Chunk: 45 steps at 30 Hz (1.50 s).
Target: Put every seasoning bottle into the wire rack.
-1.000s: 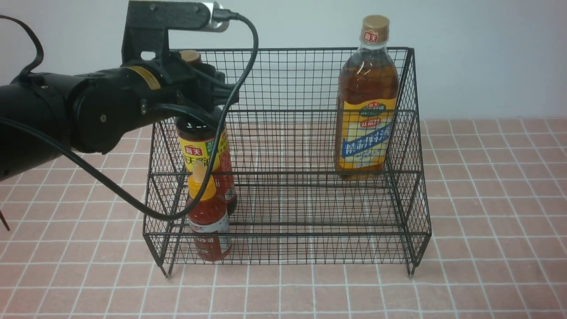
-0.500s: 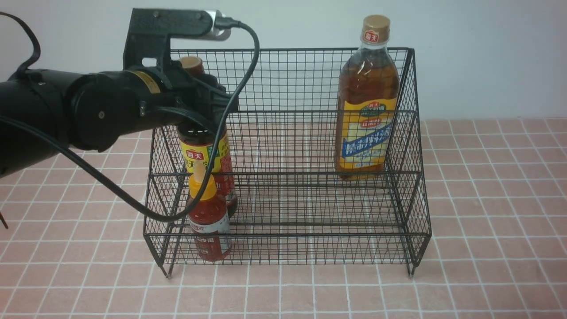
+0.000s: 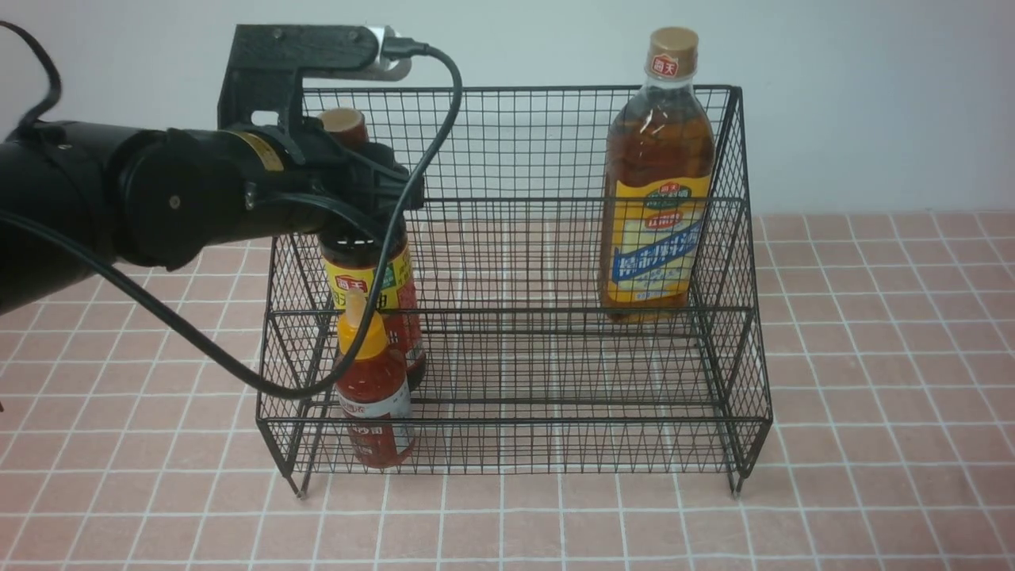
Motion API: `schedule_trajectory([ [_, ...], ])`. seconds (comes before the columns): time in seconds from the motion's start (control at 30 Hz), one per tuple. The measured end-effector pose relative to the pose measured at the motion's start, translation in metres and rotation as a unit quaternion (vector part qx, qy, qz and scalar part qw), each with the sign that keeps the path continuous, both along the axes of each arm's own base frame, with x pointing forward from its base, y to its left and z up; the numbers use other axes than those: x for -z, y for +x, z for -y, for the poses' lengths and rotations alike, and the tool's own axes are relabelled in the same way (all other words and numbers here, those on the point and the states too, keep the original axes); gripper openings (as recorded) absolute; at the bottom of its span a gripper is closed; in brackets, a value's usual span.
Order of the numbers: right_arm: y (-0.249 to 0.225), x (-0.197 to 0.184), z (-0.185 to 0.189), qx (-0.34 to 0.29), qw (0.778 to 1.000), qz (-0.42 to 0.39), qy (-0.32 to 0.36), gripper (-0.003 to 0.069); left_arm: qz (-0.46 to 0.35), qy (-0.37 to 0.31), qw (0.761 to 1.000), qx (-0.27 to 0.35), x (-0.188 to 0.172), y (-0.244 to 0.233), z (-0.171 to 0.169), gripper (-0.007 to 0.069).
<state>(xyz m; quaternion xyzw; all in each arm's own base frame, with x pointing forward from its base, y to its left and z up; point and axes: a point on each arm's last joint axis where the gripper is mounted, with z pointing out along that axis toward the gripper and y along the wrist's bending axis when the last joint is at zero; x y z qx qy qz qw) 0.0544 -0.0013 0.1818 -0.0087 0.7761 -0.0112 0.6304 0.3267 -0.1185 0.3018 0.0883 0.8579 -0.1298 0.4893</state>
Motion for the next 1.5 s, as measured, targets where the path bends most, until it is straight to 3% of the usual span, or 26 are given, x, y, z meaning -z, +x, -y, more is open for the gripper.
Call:
schedule_trajectory([
  [1.07,0.0,0.0,0.0,0.0,1.0,0.0,0.0,-0.0015,0.157,-0.057,0.986,0.002,-0.097,-0.06,-0.02,0.0368],
  [1.17,0.0,0.0,0.0,0.0,1.0,0.0,0.0,-0.0015,0.176,-0.064,0.982,0.003,-0.115,-0.082,-0.027,0.0279],
  [1.23,0.0,0.0,0.0,0.0,1.0,0.0,0.0,-0.0015,0.176,-0.063,0.982,0.008,-0.129,-0.107,-0.036,0.0146],
  [1.27,0.0,0.0,0.0,0.0,1.0,0.0,0.0,-0.0015,0.176,-0.063,0.982,0.008,-0.13,-0.109,-0.036,0.0134],
  [1.33,0.0,0.0,0.0,0.0,1.0,0.0,0.0,-0.0015,0.176,-0.063,0.982,0.012,-0.141,-0.136,-0.046,0.0029],
  [1.5,0.0,0.0,0.0,0.0,1.0,0.0,0.0,-0.0015,0.172,-0.05,0.984,0.023,-0.151,-0.18,-0.06,-0.0007],
])
